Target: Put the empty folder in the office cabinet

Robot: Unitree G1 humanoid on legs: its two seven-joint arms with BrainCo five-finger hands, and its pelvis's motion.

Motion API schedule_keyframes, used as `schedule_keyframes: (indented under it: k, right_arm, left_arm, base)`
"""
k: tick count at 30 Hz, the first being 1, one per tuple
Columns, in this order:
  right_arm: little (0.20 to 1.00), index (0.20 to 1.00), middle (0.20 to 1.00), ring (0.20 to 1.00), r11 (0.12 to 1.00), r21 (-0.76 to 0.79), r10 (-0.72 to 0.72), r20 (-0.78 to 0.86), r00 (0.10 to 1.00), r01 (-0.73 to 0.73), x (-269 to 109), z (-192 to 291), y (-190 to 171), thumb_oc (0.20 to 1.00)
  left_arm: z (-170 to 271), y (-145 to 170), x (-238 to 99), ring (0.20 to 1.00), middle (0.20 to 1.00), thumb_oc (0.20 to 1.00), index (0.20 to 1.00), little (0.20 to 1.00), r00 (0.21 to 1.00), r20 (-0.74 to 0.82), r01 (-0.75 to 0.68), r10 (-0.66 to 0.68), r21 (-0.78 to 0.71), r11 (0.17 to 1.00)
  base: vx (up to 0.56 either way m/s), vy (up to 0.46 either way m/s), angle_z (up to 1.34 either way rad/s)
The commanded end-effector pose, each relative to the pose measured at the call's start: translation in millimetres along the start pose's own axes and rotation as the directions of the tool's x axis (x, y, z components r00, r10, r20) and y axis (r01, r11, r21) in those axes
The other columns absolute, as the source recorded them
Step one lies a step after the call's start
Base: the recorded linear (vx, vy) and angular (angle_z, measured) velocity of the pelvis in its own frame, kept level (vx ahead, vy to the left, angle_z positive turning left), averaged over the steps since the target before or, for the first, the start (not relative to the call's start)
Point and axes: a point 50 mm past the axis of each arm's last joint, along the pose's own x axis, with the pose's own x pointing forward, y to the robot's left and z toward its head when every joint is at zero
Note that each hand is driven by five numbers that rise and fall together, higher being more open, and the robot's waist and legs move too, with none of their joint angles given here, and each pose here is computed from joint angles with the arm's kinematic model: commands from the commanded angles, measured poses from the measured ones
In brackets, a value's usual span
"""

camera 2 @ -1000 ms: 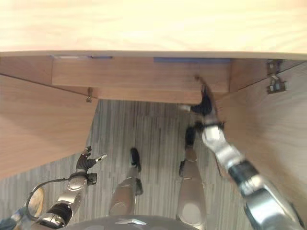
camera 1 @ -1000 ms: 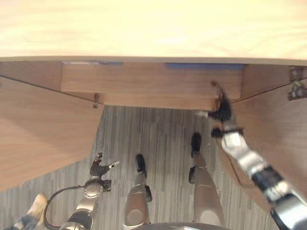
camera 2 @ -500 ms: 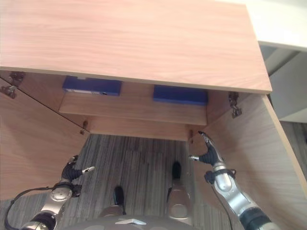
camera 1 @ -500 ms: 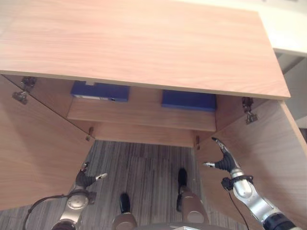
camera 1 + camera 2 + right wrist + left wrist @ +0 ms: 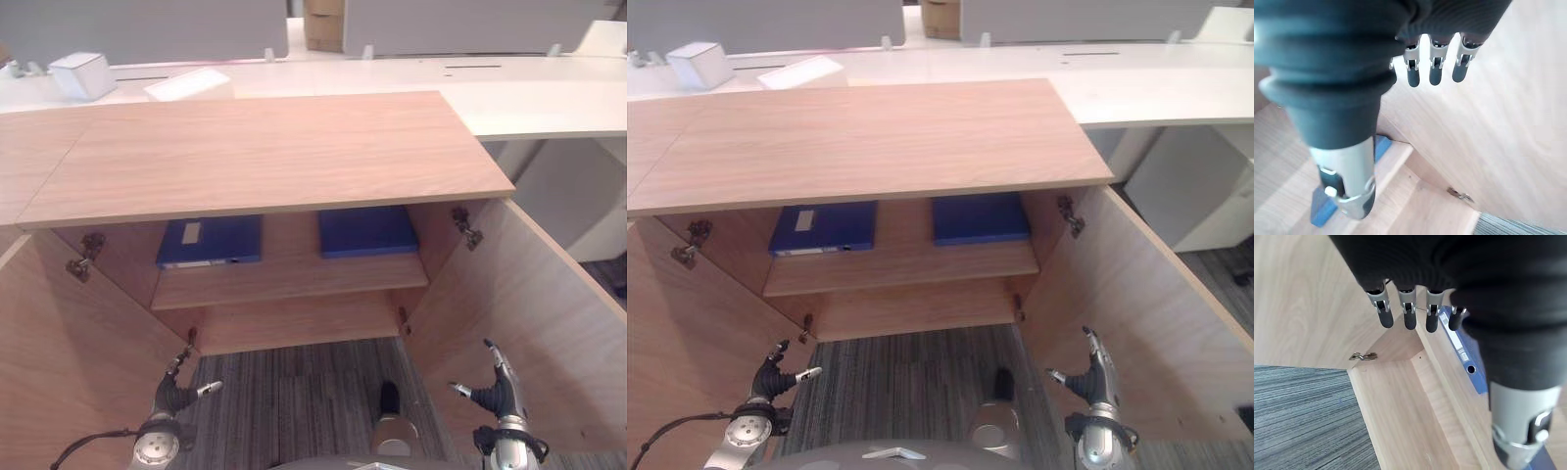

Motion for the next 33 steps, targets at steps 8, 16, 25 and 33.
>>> schedule_keyframes:
  k: [8,16,25,33]
  right_arm:
    - [1.000,1.000,1.000,1.000,0.852,0.284,-0.336,-0.347,0.876,0.439,2,-31,-18,1.000]
    - [1.000,1.000,1.000,1.000,0.801,0.325,-0.354,-0.420,0.835,0.503,18,-29,-23,1.000]
    - [1.000,1.000,1.000,1.000,0.861,0.420,-0.259,-0.122,0.958,0.286,69,21,-80,1.000]
    - [1.000,1.000,1.000,1.000,0.892,0.451,-0.076,0.092,0.993,0.027,91,64,-90,1.000]
  left_arm:
    - [5,-2,-4,1.000,1.000,1.000,1.000,1.000,0.998,0.055,-0.019,0.023,-0.083,0.996]
    - [-14,-3,-10,1.000,1.000,1.000,1.000,1.000,0.999,-0.033,-0.016,0.013,-0.084,0.996]
    - [-9,17,-2,1.000,1.000,1.000,1.000,1.000,0.998,-0.051,-0.036,0.032,-0.078,0.996]
    - [4,28,7,1.000,1.000,1.000,1.000,1.000,0.998,-0.024,-0.052,0.050,-0.068,0.996]
  base:
    - [-0.17,0.048,-0.78]
    - [-0.14,-0.125,-0.53]
    - [-0.19,-0.204,-0.12]
    - [-0.16,-0.088,0.09]
